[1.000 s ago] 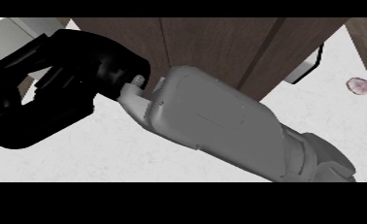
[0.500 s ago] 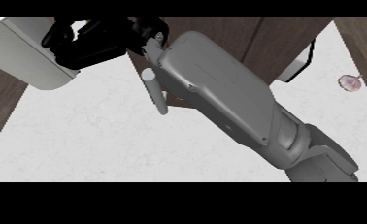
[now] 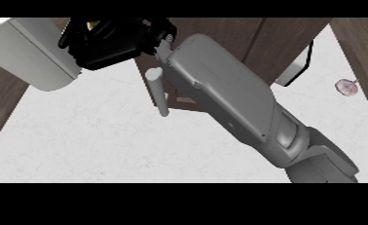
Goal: Pick up the wine, place it into the cabinet and close the cabinet
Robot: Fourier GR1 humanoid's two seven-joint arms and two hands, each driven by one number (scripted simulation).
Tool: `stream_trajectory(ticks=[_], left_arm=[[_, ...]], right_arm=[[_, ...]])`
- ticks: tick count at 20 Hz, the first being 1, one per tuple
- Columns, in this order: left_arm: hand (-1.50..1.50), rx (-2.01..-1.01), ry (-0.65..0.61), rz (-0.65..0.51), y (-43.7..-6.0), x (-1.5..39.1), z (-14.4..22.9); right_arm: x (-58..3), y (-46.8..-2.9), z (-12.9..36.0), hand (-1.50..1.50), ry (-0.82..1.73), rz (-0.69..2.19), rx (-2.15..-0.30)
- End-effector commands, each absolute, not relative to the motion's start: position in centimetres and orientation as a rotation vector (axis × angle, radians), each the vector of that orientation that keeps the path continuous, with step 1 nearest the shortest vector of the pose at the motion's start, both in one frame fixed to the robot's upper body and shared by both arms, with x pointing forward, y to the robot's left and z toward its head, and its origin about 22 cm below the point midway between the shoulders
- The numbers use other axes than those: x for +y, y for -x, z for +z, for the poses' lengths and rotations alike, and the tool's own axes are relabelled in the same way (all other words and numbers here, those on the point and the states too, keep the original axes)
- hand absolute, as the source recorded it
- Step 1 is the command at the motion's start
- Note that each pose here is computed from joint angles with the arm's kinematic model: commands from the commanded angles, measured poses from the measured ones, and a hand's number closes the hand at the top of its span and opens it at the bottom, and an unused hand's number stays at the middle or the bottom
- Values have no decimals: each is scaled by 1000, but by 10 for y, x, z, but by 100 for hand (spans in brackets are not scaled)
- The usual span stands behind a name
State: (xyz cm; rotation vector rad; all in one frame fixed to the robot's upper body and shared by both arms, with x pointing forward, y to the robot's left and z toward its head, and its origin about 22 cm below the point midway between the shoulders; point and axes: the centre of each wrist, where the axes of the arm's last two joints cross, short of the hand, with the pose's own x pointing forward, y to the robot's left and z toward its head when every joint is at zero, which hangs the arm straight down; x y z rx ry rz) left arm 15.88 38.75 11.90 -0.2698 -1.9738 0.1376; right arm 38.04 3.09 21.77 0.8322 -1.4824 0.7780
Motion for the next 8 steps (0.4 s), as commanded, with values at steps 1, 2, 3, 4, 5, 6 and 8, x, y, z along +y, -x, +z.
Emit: stream_trajectory(ticks=[1,2,3,4,5,6,8], left_arm=[[-150,-1970,299,158,-160,382,117],[-150,-1969,309,138,-163,380,123],[-150,-1944,326,139,-162,378,119],[-150,-1949,306,143,-166,381,122],[-150,-1935,362,155,-162,368,113],[-150,-1948,366,144,-163,369,119],[-150,-1938,382,137,-168,362,120]], right_arm=[[-60,-435,213,150,-562,500,-1547],[-55,-434,208,150,-570,489,-1537],[-66,-436,214,150,-581,479,-1568],[-58,-434,206,150,-585,499,-1550],[-54,-434,203,150,-586,490,-1546],[-61,-434,198,150,-584,478,-1562],[-55,-433,203,150,-615,493,-1564]])
